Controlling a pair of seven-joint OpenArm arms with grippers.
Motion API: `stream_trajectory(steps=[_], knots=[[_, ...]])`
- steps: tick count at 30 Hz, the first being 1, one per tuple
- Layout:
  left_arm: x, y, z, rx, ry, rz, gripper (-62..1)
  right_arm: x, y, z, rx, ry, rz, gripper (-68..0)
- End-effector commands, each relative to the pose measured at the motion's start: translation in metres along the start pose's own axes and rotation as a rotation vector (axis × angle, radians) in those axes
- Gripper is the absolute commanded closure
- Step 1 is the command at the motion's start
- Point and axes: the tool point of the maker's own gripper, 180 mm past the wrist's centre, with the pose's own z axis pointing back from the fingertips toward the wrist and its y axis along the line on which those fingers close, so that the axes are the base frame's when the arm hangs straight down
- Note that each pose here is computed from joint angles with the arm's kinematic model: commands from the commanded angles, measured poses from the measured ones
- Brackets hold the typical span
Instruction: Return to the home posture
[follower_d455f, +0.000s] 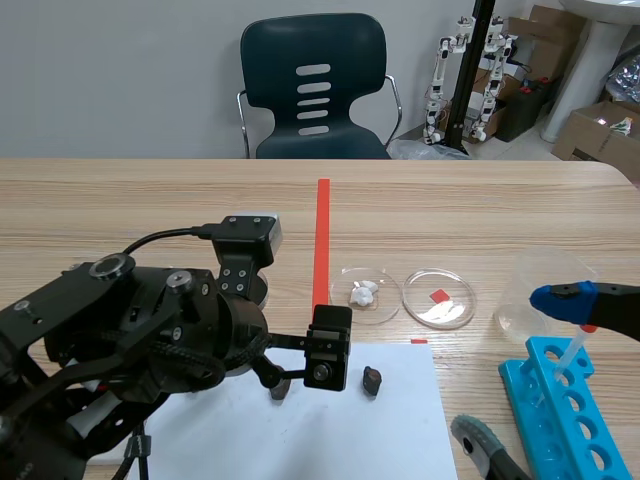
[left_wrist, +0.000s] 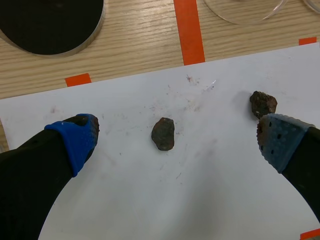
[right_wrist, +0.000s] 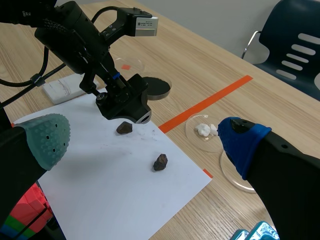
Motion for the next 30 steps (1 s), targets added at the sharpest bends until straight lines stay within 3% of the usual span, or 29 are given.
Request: stream_trajectory(steps=[1, 17, 24, 30], knots=[[0.005, -0.001, 0.001, -0.002, -0.017, 0.006, -62.3, 0.007, -0.003, -0.001, -0.004, -0.028, 0.002, -62.1], [0.002, -0.001, 0.001, -0.004, -0.015, -0.002, -62.3, 0.007, -0.003, -0.001, -0.004, -0.028, 0.002, -62.1], [0.017, 0.0, 0.014, -0.044, -0.175, -0.058, -62.3, 0.007, -0.003, -0.001, -0.004, -0.028, 0.002, -62.1], [0.033, -0.011, 0.033, -0.19, -0.311, -0.126, -62.3, 0.007, -0.003, -0.001, -0.004, -0.027, 0.002, -62.1]])
